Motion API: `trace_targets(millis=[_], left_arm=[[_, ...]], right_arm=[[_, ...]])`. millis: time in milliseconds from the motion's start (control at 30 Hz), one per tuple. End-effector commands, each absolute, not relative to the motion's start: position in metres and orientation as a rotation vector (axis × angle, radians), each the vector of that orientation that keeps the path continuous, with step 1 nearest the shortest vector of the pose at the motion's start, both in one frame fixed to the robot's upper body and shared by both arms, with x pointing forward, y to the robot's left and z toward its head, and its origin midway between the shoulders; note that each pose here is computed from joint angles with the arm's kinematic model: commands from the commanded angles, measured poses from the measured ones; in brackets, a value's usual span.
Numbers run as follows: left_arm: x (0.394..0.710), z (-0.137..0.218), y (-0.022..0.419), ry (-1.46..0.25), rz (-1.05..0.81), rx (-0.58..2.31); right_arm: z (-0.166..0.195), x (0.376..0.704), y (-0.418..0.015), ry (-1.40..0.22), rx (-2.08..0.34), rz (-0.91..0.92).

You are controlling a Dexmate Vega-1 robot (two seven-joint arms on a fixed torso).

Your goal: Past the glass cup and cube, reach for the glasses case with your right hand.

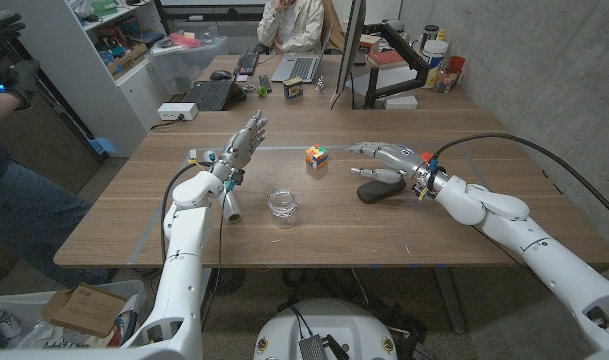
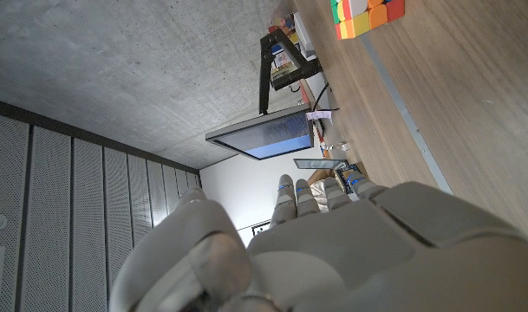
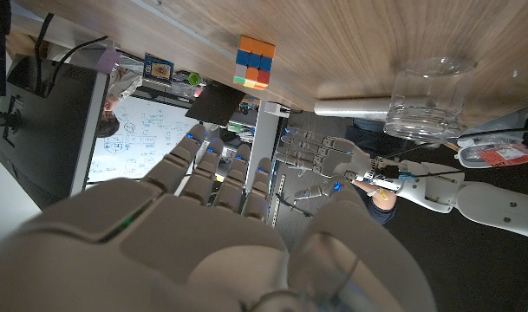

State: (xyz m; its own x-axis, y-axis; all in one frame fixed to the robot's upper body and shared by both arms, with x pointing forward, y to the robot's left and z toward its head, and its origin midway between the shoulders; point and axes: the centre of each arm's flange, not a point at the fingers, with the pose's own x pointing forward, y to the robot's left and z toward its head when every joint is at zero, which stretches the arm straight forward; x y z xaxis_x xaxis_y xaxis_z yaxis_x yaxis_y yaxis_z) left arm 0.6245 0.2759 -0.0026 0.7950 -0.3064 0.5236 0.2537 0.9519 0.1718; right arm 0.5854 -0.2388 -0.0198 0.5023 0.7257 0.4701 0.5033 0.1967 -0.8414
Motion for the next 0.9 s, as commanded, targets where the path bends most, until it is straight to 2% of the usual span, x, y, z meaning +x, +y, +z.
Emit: trace_targets(millis=[33, 900], left_arm=[[0.6249, -0.0027, 0.2742, -0.572, -0.304, 0.103], [0.6207, -0.0049, 0.2708, -0.566, -0.302, 0.114]], right_arm=[[-0.0222, 0.5889, -0.2415, -1.118, -1.458, 0.214], [-0.0291, 0.5971, -0.2467, -1.080, -1.479, 0.219]])
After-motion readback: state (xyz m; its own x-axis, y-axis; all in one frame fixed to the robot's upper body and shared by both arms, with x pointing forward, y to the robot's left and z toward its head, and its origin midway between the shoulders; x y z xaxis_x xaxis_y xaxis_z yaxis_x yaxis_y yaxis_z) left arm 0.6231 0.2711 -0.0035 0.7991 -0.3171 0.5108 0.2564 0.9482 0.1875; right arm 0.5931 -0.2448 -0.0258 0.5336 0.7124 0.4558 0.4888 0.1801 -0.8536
